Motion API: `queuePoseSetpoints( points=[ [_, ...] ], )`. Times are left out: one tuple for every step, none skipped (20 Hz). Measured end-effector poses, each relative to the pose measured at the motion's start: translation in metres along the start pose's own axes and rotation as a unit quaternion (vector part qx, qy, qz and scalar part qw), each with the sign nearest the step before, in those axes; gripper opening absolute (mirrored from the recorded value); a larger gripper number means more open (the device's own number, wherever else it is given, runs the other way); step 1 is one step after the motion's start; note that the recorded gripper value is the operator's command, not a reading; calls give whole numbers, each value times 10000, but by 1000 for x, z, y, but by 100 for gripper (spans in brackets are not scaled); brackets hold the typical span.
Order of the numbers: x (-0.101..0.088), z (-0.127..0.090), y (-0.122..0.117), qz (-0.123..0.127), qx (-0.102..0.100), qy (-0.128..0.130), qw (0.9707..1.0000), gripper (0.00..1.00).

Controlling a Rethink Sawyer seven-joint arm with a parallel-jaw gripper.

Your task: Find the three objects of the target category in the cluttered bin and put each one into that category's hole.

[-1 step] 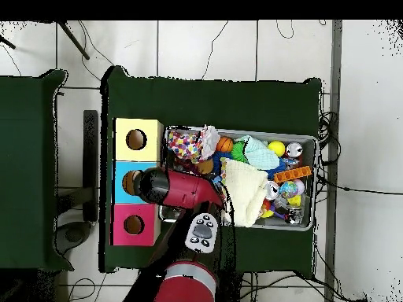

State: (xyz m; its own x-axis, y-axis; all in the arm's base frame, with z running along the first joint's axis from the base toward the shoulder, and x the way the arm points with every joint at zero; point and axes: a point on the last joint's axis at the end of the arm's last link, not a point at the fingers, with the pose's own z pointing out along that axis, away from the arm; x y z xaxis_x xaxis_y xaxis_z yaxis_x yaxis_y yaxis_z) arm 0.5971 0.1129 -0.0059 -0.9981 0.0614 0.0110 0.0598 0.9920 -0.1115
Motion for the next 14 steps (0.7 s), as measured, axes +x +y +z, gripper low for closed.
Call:
queuePoseSetpoints(
  points=[
    [-2, 2, 0, 5, 8, -50, 10000, 100],
    [-4, 3, 0, 11, 16, -99, 9999, 100],
    [-6, 5, 0, 16, 24, -149, 9999, 100],
    [-9, 8, 0, 35, 38, -240, 9997, 100],
    [-10, 9, 0, 42, 43, -276, 9996, 100],
    [-11, 10, 0, 52, 47, -309, 9995, 100],
    [-13, 11, 0, 62, 51, -343, 9994, 100],
    [-14, 11, 0, 79, 50, -377, 9992, 100],
    [-16, 11, 0, 92, 49, -400, 9991, 100],
    [-17, 11, 0, 110, 46, -422, 9990, 100],
    [-19, 11, 0, 130, 42, -441, 9989, 100],
    [-20, 12, 0, 144, 40, -456, 9988, 100],
    [-21, 12, 0, 152, 38, -463, 9988, 100],
    [-23, 12, 0, 172, 36, -492, 9986, 100]
  ],
)
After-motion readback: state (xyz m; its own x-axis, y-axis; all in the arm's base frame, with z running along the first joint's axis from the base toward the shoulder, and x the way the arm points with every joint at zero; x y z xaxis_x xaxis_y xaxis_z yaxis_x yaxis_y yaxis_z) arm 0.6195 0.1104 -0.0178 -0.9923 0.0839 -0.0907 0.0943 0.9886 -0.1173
